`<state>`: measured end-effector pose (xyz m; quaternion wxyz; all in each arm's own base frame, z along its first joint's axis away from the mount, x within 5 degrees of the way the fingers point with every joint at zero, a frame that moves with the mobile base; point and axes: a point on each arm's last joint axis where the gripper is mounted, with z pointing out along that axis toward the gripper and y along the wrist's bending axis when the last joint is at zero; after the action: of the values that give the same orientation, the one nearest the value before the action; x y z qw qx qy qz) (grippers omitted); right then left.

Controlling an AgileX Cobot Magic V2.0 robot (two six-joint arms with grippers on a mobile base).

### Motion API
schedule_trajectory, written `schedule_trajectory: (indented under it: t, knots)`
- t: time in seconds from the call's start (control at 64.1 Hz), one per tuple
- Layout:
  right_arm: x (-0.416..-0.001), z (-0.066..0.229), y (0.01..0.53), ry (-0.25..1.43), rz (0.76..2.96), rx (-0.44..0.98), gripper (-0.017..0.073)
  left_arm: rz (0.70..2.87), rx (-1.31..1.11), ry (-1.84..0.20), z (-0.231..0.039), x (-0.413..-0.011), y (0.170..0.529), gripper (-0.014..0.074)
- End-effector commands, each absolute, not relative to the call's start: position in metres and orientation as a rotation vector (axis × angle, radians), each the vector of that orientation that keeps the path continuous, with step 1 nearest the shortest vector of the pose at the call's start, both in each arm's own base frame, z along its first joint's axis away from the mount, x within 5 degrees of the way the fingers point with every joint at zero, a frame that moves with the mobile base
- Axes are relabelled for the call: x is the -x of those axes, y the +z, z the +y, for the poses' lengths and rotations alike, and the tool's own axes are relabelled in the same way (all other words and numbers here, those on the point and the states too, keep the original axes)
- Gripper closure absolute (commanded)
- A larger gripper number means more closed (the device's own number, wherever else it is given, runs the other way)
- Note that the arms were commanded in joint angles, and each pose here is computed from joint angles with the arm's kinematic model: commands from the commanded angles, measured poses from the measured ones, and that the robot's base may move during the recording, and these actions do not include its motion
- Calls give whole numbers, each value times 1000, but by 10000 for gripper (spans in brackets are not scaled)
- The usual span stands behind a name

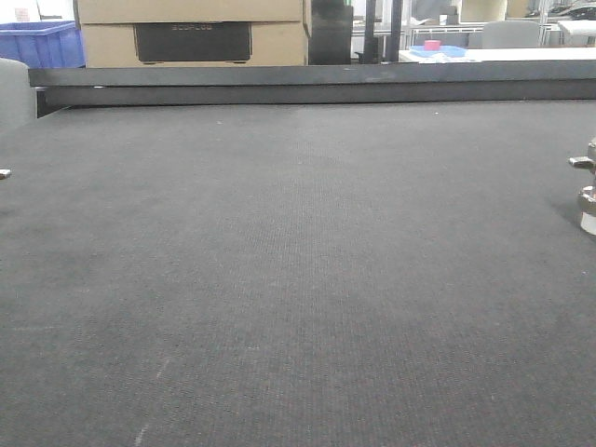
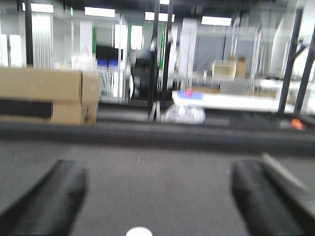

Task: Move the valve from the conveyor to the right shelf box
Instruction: 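Move both open grippers down over the two white-capped silver valves, then close both grippers around the valve bodies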

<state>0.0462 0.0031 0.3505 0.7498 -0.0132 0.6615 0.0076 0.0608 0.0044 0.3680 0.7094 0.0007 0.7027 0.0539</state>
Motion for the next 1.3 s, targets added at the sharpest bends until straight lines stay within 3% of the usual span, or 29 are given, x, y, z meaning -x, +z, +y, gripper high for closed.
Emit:
schedule_trajectory:
  t: [0.0,0.094,0.406,0.687,1.28]
  knots:
    - [-62,3,350,19,1532,33,-10,1613,9,96,5,-73,379,75]
    - [-78,3,350,18,1579,29,-9,1671,4,74,4,-85,386,-9]
    - [-146,9,398,72,2012,98,-9,1969,-24,-51,-5,-122,401,-6]
    - [-230,17,408,110,2432,202,-9,2039,-60,-134,-15,-144,402,-6]
    - [-336,15,308,47,2785,231,-9,2047,-57,-144,-16,-146,401,-6]
